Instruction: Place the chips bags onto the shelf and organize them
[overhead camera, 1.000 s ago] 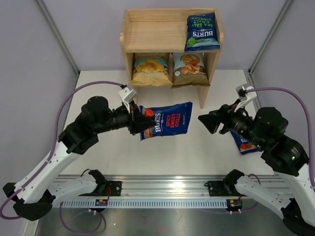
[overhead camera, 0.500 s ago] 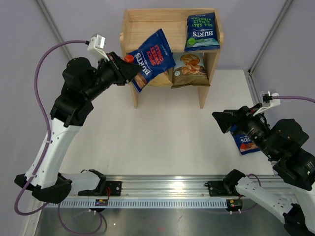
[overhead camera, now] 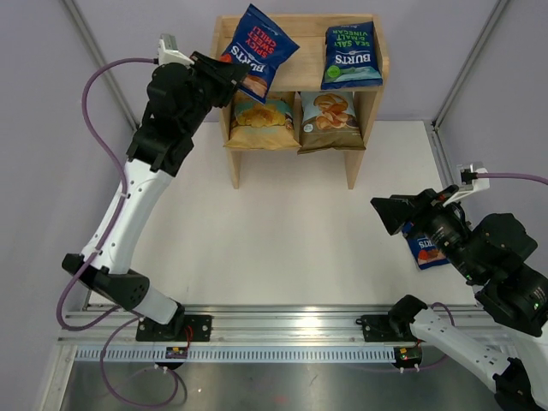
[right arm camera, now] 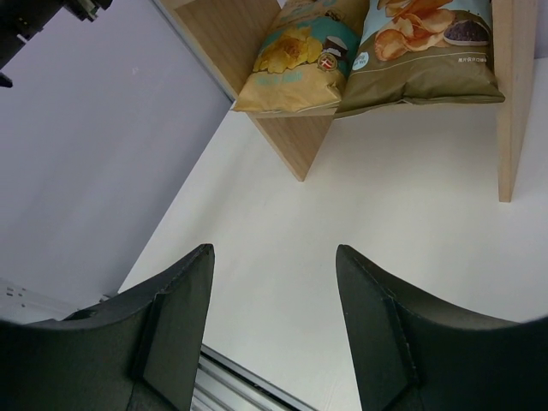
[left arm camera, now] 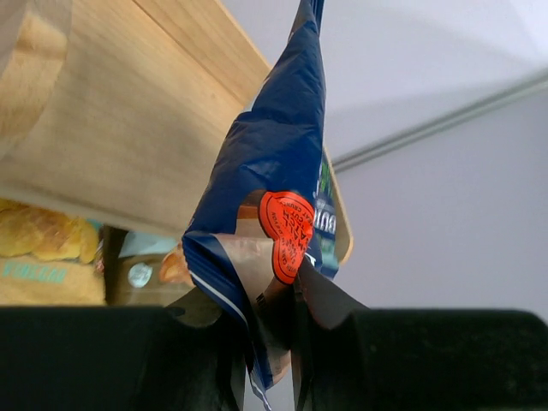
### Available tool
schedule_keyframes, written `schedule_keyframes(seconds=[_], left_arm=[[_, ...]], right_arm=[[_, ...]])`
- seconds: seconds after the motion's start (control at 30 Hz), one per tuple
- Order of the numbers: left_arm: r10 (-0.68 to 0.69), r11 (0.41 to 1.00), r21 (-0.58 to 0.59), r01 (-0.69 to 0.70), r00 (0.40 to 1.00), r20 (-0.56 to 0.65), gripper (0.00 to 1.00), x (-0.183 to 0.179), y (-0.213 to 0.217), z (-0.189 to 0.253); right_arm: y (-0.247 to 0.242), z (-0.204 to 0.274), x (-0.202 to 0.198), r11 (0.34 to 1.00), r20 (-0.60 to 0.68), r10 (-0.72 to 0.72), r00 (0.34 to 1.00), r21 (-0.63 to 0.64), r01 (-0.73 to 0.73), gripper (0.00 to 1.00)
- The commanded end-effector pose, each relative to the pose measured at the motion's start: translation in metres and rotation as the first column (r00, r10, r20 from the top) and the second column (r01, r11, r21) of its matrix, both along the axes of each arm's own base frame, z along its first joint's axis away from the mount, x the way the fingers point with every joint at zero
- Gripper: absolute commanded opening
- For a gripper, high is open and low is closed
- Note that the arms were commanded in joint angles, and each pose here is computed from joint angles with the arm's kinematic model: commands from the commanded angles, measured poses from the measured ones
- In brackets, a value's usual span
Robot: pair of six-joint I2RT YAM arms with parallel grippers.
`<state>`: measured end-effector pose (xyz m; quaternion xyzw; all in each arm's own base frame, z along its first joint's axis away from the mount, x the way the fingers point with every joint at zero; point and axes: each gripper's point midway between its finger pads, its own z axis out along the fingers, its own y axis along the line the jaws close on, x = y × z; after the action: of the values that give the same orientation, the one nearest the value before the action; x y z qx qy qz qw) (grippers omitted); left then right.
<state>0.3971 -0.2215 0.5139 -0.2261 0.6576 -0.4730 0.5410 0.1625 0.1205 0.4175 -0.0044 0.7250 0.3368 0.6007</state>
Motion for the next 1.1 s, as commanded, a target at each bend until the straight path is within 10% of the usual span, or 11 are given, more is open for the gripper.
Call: schedule_keyframes(seconds=[0.0, 0.43, 1.07], left_arm=[[0.101, 0.973, -0.213, -0.084, 0.993, 0.069, 0.0, 0.017, 0.013, 0.051], [0.204, 0.904, -0.358, -0.233, 0.972, -0.117, 0.0, 0.077, 0.007, 0.025], [0.325, 0.878, -0.316, -0.361, 0.932, -0.161, 0.02, 0.075, -0.053, -0.01]], right_arm=[[0.003, 0.013, -0.001, 0.999, 0.036, 0.009, 0.999, 0.053, -0.011, 0.66], [0.004, 0.012, -0.003, 0.997, 0.051, 0.024, 0.998, 0.066, -0.027, 0.66], [-0.002, 0.021, -0.019, 0.993, 0.085, 0.049, 0.995, 0.105, -0.058, 0.66]])
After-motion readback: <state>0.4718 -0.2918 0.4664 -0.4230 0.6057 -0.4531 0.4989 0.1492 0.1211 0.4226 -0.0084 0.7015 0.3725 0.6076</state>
